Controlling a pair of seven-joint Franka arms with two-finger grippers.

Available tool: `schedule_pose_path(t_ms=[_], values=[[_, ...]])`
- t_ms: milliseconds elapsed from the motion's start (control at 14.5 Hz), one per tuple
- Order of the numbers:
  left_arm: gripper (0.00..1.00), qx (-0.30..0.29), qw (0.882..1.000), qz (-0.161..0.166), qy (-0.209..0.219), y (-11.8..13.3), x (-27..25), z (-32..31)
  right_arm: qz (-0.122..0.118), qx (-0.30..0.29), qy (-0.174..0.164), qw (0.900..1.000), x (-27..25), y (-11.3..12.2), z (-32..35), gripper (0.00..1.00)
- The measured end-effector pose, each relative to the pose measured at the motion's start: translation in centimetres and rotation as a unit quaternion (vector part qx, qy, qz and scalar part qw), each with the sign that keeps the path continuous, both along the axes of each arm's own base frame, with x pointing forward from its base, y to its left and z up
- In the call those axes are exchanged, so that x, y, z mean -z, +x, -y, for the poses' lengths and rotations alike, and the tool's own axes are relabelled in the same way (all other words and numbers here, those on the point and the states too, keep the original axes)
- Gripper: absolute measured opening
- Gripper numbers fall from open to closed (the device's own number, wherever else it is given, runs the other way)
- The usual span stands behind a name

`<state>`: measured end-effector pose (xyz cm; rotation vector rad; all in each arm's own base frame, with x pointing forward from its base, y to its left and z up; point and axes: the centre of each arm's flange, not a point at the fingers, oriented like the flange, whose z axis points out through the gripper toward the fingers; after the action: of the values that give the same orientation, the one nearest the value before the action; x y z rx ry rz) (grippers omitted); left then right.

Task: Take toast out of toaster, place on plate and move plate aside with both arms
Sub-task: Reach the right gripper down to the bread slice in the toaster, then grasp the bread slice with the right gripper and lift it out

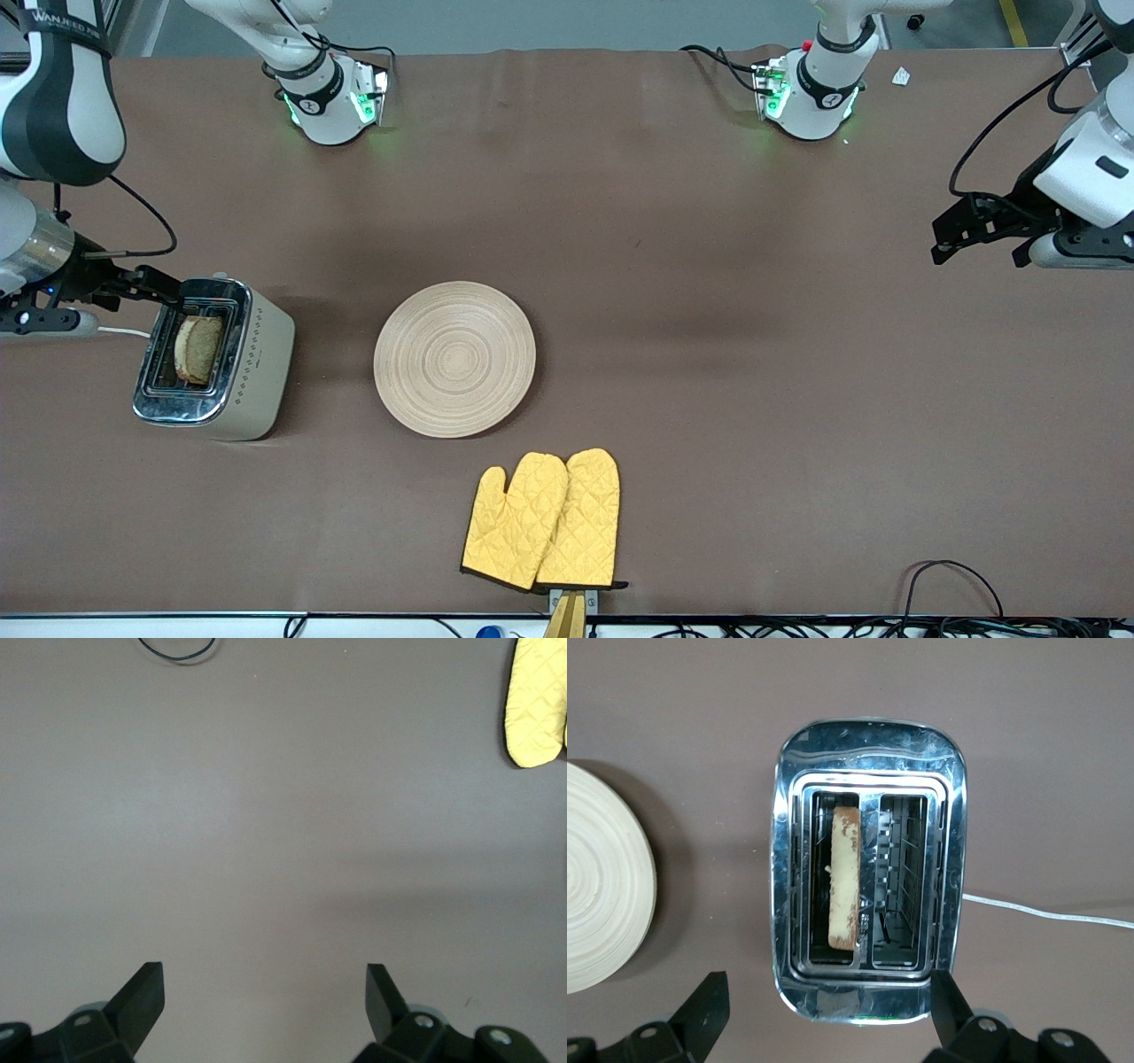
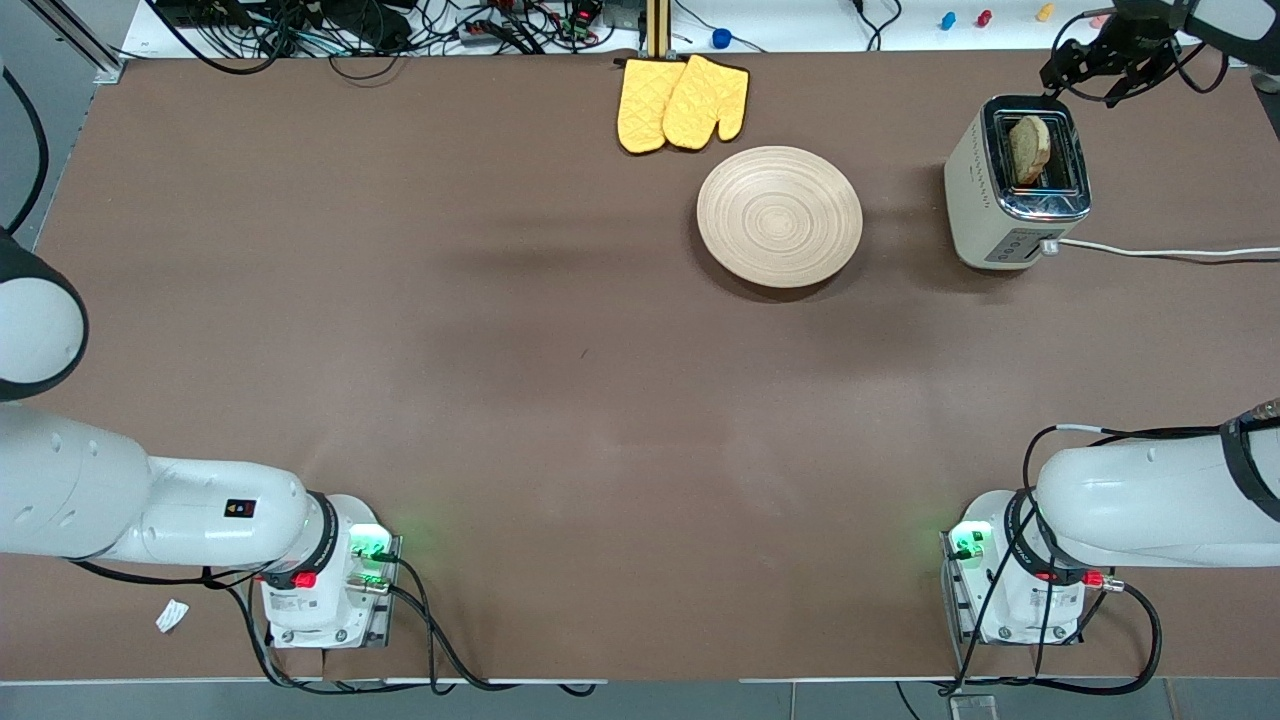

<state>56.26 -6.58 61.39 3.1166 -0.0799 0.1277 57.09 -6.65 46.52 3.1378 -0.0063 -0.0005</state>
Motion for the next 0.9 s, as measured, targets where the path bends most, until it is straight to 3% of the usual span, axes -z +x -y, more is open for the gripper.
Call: schedule_pose_path(t_ms=[690,897], values=[[1.00,-0.001,1.000,0.010,-0.002,0.6,-1.0,-0.1,-0.020,0.000,0.005,1.000,8.1,2.4,0.4,0.98],[1.00,-0.003,1.000,0.008,-0.001,0.6,-0.9,-0.4,-0.023,0.001,0.005,1.000,8.9,2.6,0.4,0.71]])
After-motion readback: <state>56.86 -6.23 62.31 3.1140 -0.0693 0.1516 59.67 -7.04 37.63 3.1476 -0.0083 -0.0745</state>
